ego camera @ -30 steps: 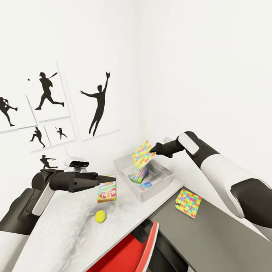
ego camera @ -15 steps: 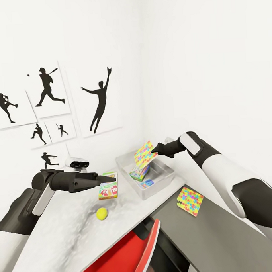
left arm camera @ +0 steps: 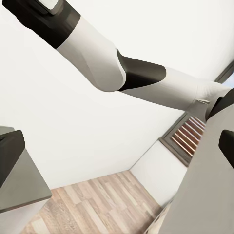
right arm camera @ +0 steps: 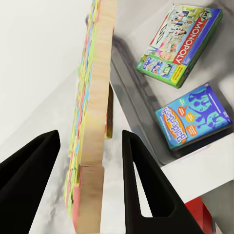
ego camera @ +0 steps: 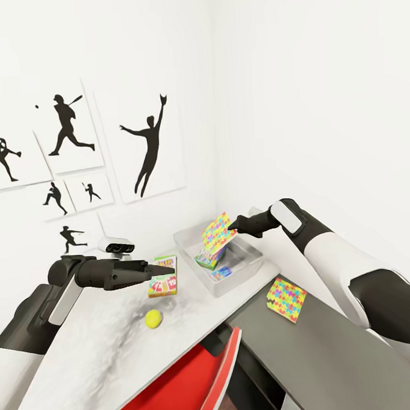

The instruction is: Put all the toys in the child's room - the three board games (two on the bed and one on the table), the two jigsaw puzzles on the table, and the tennis ball on the table - inside the toy box on the table in the child's room.

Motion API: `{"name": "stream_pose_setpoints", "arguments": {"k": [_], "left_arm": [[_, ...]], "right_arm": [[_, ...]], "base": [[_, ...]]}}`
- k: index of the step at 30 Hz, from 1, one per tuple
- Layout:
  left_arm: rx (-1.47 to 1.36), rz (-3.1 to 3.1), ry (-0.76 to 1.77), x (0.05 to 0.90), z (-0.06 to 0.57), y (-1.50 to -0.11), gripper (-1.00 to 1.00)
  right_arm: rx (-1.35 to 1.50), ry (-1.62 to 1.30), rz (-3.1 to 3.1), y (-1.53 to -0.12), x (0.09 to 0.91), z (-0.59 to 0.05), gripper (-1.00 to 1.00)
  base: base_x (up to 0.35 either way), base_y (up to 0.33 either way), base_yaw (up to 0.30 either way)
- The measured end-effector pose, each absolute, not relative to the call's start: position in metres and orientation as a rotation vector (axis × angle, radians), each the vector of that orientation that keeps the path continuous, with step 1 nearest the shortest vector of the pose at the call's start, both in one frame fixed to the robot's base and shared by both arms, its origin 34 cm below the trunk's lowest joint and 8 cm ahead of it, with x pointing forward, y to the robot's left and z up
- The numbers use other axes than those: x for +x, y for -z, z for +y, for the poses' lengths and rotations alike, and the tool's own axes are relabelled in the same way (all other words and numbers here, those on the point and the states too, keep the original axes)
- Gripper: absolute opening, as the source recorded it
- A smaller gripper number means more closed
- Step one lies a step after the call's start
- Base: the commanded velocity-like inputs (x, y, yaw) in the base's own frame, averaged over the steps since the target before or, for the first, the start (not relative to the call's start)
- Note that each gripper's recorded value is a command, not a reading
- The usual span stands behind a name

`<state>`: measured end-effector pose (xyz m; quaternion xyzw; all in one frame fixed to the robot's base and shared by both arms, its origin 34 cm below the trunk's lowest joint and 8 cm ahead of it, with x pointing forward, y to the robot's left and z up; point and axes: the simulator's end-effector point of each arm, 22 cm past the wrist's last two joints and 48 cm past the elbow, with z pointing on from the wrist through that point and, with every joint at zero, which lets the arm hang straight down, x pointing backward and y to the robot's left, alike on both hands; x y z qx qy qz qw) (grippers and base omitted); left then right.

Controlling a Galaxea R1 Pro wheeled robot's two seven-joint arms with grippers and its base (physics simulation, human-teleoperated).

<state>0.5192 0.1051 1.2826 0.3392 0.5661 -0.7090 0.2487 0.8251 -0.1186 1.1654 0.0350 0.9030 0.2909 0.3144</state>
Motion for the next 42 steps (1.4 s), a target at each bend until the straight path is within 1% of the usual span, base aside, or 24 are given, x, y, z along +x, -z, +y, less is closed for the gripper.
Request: {"name": "stream_pose_setpoints", "arguments": {"k": [37,42], "left_arm": [[0.872,1.577,1.974,0.536,0.106,-1.257,1.0],[0.865,1.582,1.98,0.538,0.106,-1.254,1.0]], "right_arm": [[0.106,-0.771,2.435,-1.123,0.834,-0.116,-1.0],[0.076,-0.695,2.458,-1.112,0.835,-0.123,-1.0]], "base": [[0.0,0.0,0.0],[0.0,0.0,0.0]]}}
